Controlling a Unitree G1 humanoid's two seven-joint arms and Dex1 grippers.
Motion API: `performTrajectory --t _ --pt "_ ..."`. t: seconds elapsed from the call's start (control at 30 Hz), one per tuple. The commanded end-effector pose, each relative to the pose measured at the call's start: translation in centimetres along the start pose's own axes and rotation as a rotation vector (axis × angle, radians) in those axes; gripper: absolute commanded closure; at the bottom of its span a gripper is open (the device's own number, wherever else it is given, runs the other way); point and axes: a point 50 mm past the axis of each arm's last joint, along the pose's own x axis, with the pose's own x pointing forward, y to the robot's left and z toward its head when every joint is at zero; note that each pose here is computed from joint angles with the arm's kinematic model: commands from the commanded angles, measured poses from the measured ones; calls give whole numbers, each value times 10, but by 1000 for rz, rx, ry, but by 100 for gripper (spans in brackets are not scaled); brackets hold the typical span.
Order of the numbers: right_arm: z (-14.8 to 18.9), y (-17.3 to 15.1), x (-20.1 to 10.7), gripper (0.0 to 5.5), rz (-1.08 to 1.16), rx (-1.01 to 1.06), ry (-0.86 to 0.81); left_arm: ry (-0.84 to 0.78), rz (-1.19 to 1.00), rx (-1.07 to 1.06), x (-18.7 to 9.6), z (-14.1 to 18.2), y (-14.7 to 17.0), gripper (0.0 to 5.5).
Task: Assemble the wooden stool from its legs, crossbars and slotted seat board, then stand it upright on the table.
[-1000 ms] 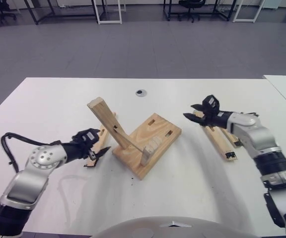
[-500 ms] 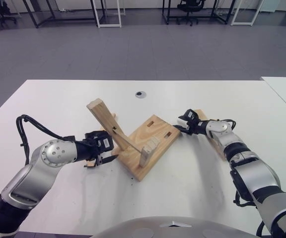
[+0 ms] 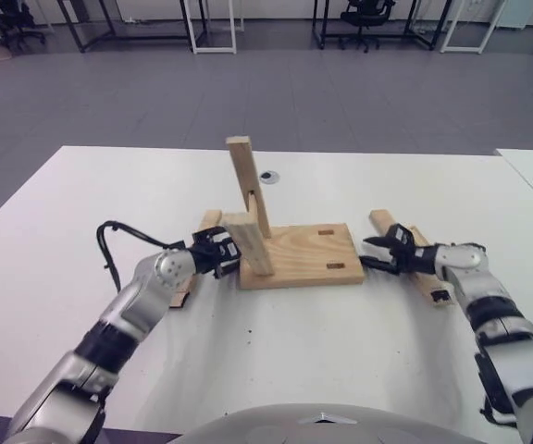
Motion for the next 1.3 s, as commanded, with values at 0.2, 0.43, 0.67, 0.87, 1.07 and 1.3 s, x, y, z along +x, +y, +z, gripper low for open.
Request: performTrajectory --t 0.2,0.43,0.67,0.87,1.07,1.3 --pt "64 24 -23 271 -65 -14 -252 12 150 -1 -14 -49 66 154" --pt "57 -17 31 271 -374 23 -177 -49 -17 -136 -60 -44 11 154" --pt "23 -11 60 271 -276 -23 26 -47 -246 -194 -58 -11 -43 154" --pt "8 6 52 271 -205 -26 17 -45 -133 -305 -5 -9 -51 154" --pt "12 47 46 271 -156 2 -71 -89 -116 -326 18 -5 -45 154" --pt "32 62 36 271 -286 21 -113 -153 -123 -357 30 5 -45 154"
